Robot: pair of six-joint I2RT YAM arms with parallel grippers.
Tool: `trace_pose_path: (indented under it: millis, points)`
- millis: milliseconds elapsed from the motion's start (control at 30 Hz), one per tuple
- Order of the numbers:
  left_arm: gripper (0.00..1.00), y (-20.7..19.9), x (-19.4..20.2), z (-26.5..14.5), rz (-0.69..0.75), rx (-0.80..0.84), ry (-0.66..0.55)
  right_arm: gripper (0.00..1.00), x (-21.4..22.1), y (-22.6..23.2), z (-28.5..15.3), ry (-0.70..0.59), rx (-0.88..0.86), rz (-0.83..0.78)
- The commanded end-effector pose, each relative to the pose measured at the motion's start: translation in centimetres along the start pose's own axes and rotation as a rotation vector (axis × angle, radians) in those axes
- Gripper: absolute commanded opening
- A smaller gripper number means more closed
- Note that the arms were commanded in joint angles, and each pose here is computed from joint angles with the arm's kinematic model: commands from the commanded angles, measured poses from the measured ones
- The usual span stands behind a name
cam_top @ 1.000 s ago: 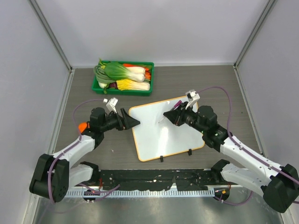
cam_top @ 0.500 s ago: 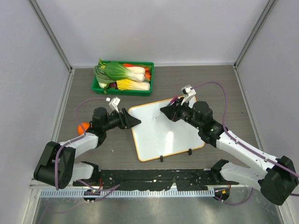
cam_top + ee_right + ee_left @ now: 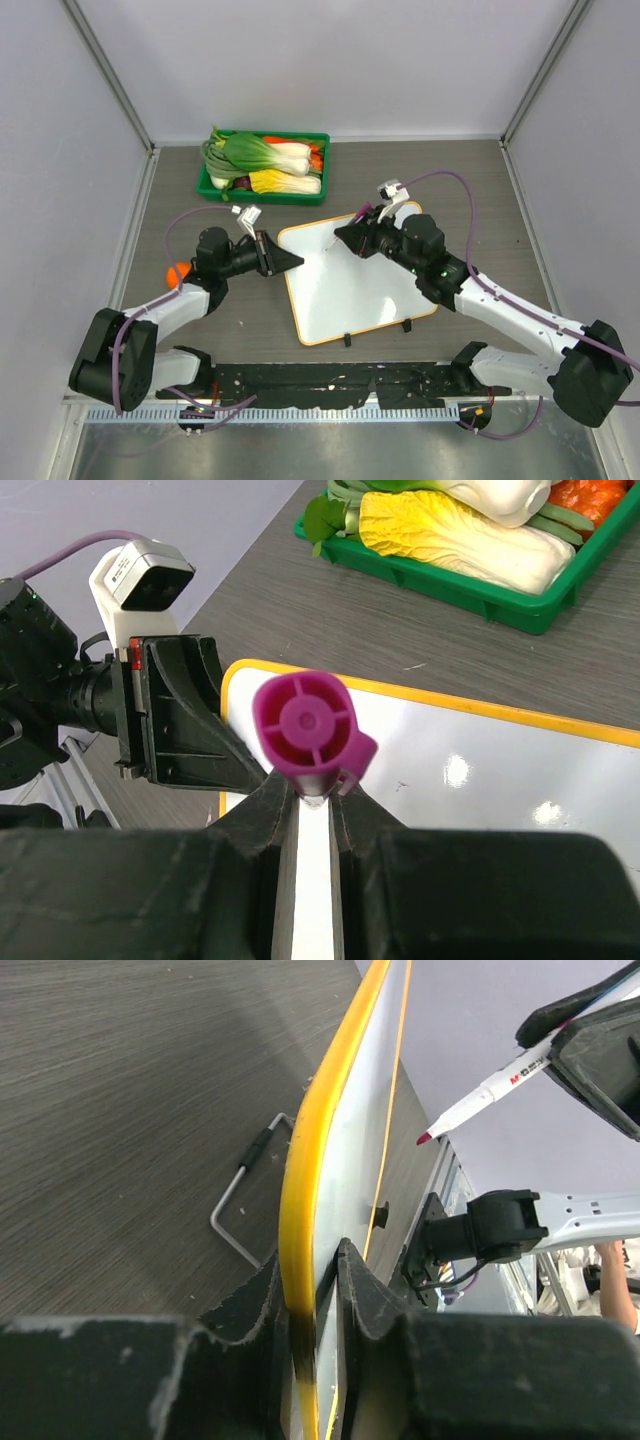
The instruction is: Write a sentence on the whiteboard
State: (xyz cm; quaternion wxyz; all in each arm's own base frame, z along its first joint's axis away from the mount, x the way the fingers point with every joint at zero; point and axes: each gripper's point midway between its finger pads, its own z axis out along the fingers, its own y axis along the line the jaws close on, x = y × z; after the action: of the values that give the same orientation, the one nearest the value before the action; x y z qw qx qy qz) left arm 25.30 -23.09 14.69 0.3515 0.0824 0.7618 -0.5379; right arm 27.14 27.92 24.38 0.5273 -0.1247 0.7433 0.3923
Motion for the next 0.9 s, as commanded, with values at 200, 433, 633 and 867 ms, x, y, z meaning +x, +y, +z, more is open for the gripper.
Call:
trace_pose_path:
  millis: [200,433,633,867]
  points:
    - [0.04,5.3,1.9,-0.7,0.101,-0.242,0.040,0.01,-3.1,3.4,0.2,-0.122,-0.054,-0.090]
    - [0.00,5.9,1.8,-1.1,0.127,-0.280,0.022,0.01,-2.7,3.5,0.6,-0.145,0.000,-0.128]
    - [0.00,5.4,2.1,-0.9,0.126,-0.240,0.033,0.01,-1.8,4.1,1.4,-0.123,0.026,-0.187]
    - [0.00,5.2,2.3,-0.8,0.124,-0.220,0.033,0.01,-1.5,4.3,2.2,-0.122,0.047,-0.193]
